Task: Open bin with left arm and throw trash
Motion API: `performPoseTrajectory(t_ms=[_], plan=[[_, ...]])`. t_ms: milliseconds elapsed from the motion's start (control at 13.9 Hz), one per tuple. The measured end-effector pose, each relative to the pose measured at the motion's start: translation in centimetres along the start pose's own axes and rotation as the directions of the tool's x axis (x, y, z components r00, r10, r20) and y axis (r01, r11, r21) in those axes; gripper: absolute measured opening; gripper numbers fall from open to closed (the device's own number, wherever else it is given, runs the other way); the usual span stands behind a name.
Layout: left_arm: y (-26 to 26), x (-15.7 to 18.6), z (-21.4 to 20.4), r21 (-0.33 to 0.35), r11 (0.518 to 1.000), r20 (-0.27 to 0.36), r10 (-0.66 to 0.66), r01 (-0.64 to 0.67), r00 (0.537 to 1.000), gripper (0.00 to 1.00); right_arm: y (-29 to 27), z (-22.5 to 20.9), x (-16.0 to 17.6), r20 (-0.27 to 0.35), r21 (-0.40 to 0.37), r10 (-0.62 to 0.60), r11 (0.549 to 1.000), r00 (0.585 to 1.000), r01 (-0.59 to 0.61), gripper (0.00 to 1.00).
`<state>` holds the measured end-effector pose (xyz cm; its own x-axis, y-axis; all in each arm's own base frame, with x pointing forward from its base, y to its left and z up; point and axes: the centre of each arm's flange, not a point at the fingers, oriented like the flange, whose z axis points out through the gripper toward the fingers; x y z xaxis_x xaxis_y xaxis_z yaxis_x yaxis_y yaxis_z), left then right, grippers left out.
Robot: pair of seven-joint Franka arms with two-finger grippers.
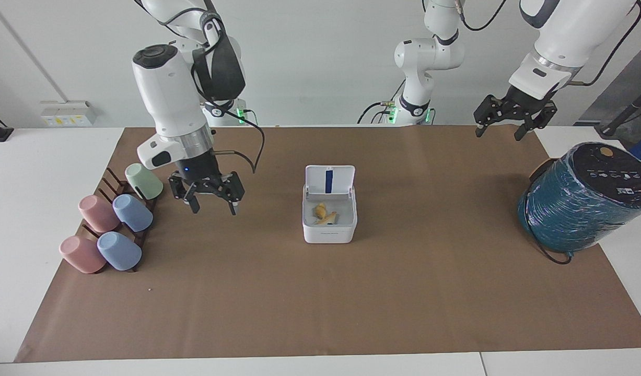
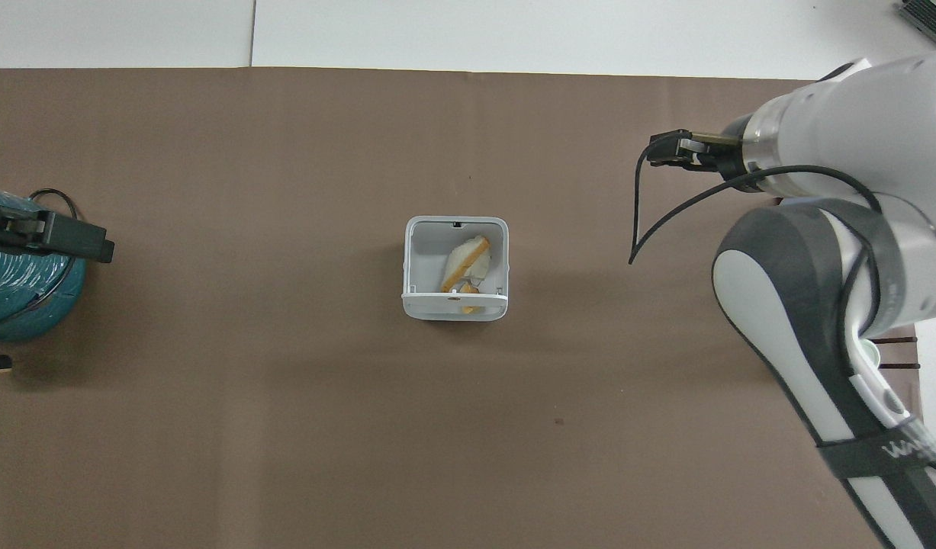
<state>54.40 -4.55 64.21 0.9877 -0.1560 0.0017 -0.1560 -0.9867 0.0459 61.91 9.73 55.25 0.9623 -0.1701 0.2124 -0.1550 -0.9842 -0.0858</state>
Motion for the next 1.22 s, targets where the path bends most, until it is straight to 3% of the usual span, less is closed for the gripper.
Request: performPoseTrajectory(t_ms=[215,502,861,1219], plan=[[-0.1,0.0,0.0,0.015,1.000,-0.002,0.000,0.000,1.000,1.00,6.1,-4.0,-0.9,0.078,-0.051,-0.041,0.998,0.996,0.045,1.00],[-0.3,0.0,-0.1,0.037,0.999,-0.002,0.000,0.000,1.000,1.00,11.8,-8.3,-2.9,0.155,-0.061,-0.068,0.995,0.986,0.078,1.00],[-0.4,0.0,-0.1,0.038,0.999,-0.003,-0.001,0.001,1.000,1.00,11.4,-10.4,-5.3,0.228,-0.057,-0.084,0.993,0.970,0.099,1.00],[-0.6,0.0,-0.1,0.038,0.999,-0.003,-0.005,0.005,1.000,1.00,10.3,-10.2,-5.7,0.246,-0.058,-0.101,0.991,0.964,0.119,1.00]])
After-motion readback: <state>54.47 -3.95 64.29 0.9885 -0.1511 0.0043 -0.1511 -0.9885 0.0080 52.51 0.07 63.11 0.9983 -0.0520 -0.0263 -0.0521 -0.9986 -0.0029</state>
